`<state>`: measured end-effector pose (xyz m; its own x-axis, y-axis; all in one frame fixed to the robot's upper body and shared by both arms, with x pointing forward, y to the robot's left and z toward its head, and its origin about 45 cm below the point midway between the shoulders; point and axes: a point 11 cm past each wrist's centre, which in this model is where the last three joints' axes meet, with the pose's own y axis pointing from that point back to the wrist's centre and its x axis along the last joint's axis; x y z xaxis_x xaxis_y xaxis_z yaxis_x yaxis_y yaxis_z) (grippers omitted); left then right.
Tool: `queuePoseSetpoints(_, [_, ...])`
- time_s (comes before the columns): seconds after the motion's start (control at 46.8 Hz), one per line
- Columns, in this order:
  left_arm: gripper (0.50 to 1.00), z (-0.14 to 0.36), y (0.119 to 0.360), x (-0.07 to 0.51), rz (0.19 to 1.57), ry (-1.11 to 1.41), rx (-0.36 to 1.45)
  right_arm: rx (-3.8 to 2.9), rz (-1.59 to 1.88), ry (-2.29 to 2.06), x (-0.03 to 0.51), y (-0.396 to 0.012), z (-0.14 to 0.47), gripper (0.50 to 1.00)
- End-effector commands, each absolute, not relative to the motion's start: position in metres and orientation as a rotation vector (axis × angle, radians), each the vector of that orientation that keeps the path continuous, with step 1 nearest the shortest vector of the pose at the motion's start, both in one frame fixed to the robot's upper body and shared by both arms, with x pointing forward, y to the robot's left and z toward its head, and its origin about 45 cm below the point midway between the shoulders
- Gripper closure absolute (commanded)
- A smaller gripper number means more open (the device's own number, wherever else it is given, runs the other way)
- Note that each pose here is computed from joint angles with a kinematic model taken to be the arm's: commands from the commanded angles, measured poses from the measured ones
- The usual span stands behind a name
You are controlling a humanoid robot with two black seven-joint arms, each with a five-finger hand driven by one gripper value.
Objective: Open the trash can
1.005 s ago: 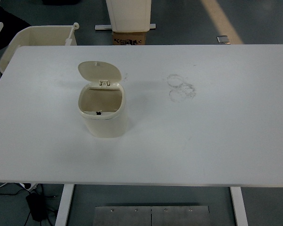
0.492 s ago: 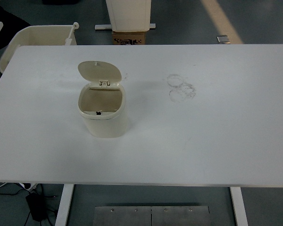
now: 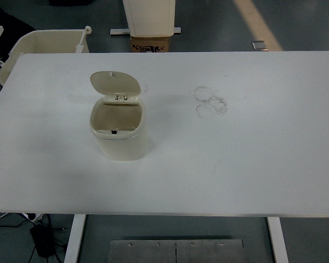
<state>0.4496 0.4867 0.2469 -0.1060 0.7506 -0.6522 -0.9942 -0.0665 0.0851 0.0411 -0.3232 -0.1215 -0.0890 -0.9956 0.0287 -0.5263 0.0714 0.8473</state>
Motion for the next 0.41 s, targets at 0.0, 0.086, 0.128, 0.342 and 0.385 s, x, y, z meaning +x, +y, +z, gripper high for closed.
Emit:
queuePoseSetpoints(0.0, [0.5, 0.2327, 0.4849, 0.4441, 1.596, 0.645, -0.519, 1.526, -0.91, -1.695, 0.0412, -0.3232, -0.1215, 0.509])
queuePoseSetpoints(0.086, [0.5, 0.2282, 0.4823, 0.4434, 1.594, 0.656, -0.523, 1.526, -0.91, -1.695, 0.0412, -0.3232, -0.1215, 0.509])
queuePoseSetpoints(0.128, [0.5, 0.2261, 0.4829, 0.4422, 1.597, 0.66, -0.52, 1.526, -0.91, -1.695, 0.0412, -0.3232, -0.1215, 0.509])
queuePoseSetpoints(0.342, [0.5, 0.2243, 0.4839, 0.4405, 1.6, 0.658, -0.523, 1.529, -0.906, -1.701, 0.0418, -0.3233, -0.1211, 0.509])
queuePoseSetpoints(0.385, [0.5, 0.2243, 0.4848, 0.4401, 1.605, 0.651, -0.528, 1.532, -0.903, -1.704, 0.0422, -0.3234, -0.1209, 0.509])
